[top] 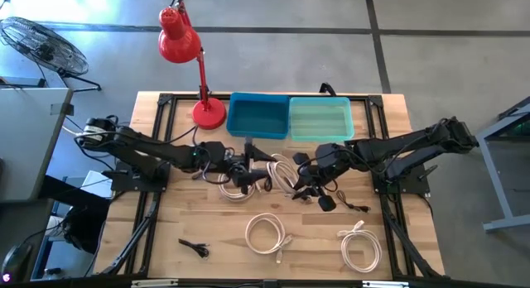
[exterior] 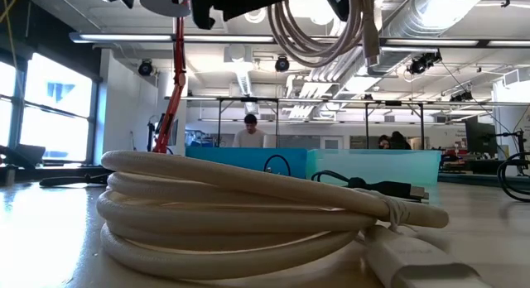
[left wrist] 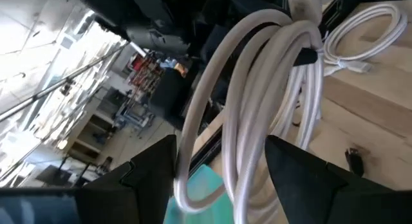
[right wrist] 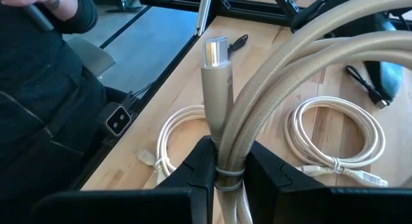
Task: Pick & Place USB Port
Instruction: Put the brown charger cable into the blue bin
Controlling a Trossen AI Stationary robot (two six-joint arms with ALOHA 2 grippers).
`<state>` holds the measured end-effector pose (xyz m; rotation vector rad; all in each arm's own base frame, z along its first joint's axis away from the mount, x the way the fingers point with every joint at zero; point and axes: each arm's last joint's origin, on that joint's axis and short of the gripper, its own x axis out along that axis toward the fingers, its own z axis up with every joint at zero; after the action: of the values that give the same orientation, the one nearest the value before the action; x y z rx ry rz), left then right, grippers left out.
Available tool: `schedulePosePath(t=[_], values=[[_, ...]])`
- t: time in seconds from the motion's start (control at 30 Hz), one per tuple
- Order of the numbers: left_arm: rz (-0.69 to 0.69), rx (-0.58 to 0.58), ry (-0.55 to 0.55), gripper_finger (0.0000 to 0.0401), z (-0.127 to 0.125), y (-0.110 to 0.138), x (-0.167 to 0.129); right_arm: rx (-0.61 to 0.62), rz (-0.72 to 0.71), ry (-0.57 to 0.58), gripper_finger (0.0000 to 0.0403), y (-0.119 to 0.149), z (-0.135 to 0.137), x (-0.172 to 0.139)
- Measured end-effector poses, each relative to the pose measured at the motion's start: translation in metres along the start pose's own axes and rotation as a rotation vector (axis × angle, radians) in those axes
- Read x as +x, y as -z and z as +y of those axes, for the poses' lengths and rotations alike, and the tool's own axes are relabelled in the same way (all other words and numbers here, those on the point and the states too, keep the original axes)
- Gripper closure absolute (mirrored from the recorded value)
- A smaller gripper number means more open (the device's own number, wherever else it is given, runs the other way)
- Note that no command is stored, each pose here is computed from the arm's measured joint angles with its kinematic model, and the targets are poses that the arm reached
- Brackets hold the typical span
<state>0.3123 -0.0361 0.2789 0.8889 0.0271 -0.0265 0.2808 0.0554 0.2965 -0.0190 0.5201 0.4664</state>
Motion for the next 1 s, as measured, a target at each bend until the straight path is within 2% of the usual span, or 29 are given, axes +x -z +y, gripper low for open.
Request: schedulePosePath(t=[0.17, 0.27, 0.33, 0.4, 0.47, 0.5, 0.63, 0.73, 0.87, 1.0], values=[[-0.037, 0.009, 0.041, 0.0170, 0.000, -0.001, 0.011, 0.001, 0.003, 0.001, 0.0359, 0.000, 0.000, 0.000], [-0.038, 0.029, 0.059, 0.0194, -0.002, 0.000, 0.018, 0.003, 0.008, 0.000, 0.0359, 0.001, 0.000, 0.000], [-0.019, 0.031, 0.056, 0.0234, -0.003, 0.001, 0.020, 0.004, 0.008, -0.001, 0.0359, 0.001, 0.000, 0.000], [-0.001, 0.037, 0.062, 0.0295, -0.003, 0.001, 0.022, 0.012, 0.009, 0.000, 0.0359, 0.001, 0.000, 0.000], [0.033, 0.051, 0.073, 0.0363, -0.003, 0.002, 0.022, 0.046, 0.011, 0.015, 0.0342, 0.001, 0.000, 0.000], [0.046, 0.055, 0.075, 0.0374, -0.003, 0.002, 0.022, 0.062, 0.015, 0.027, 0.0325, 0.001, -0.001, 0.000], [0.093, 0.068, 0.085, 0.0374, -0.002, 0.002, 0.023, 0.086, 0.015, 0.063, 0.0254, 0.001, -0.002, 0.000], [0.123, 0.072, 0.102, 0.0374, -0.002, 0.003, 0.024, 0.089, 0.019, 0.067, 0.0218, 0.002, -0.002, 0.000], [0.199, 0.084, 0.068, 0.0374, -0.004, 0.002, 0.023, 0.091, 0.022, 0.120, 0.0195, 0.002, -0.003, -0.003], [0.352, 0.123, -0.006, 0.0374, 0.001, -0.003, 0.010, 0.119, 0.025, 0.252, 0.0194, 0.001, -0.006, -0.016]])
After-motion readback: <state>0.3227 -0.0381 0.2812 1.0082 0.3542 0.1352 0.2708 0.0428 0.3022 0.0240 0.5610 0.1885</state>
